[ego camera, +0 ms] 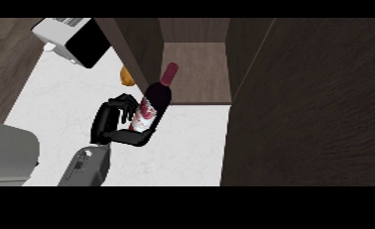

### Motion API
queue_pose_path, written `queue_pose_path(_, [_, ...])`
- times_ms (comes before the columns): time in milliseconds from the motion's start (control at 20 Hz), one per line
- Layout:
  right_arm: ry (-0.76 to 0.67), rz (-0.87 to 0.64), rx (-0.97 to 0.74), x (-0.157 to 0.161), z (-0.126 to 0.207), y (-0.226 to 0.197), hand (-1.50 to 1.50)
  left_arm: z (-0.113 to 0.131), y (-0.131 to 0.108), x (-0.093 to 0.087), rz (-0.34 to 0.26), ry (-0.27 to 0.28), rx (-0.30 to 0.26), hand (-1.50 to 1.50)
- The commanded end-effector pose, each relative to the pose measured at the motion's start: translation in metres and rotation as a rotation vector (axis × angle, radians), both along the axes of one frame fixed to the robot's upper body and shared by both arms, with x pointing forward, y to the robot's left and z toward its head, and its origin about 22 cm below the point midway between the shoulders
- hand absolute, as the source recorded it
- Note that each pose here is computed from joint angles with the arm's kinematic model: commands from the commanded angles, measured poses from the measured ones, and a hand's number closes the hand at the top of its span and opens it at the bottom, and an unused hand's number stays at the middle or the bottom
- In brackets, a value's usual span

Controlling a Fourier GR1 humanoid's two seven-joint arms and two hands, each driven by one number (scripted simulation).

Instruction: Pick up the wine, place it into the cabinet and close the cabinet

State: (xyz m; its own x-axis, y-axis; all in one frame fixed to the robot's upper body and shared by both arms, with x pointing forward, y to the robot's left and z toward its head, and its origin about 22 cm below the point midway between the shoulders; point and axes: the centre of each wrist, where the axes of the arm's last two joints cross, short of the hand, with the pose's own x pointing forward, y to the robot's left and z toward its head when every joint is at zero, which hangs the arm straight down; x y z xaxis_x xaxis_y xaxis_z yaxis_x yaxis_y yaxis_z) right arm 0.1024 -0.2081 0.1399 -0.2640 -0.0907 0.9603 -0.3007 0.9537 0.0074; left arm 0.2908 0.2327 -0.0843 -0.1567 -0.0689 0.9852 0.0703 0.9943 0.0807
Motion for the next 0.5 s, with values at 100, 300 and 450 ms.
queue_pose_path(100, [-0.026, -0.002, 0.045, -0.004, 0.016, 0.008, -1.50, 0.054, -0.031, 0.039, -0.015, 0.029, 0.004, 1.50])
queue_pose_path(300, [-0.020, 0.022, 0.030, -0.009, 0.025, -0.009, -1.50, 0.039, -0.066, 0.026, -0.011, 0.016, 0.086, 1.50])
queue_pose_path(450, [-0.037, 0.014, 0.049, -0.016, 0.021, -0.008, -1.50, 0.055, -0.073, 0.038, -0.007, 0.026, 0.163, 1.50])
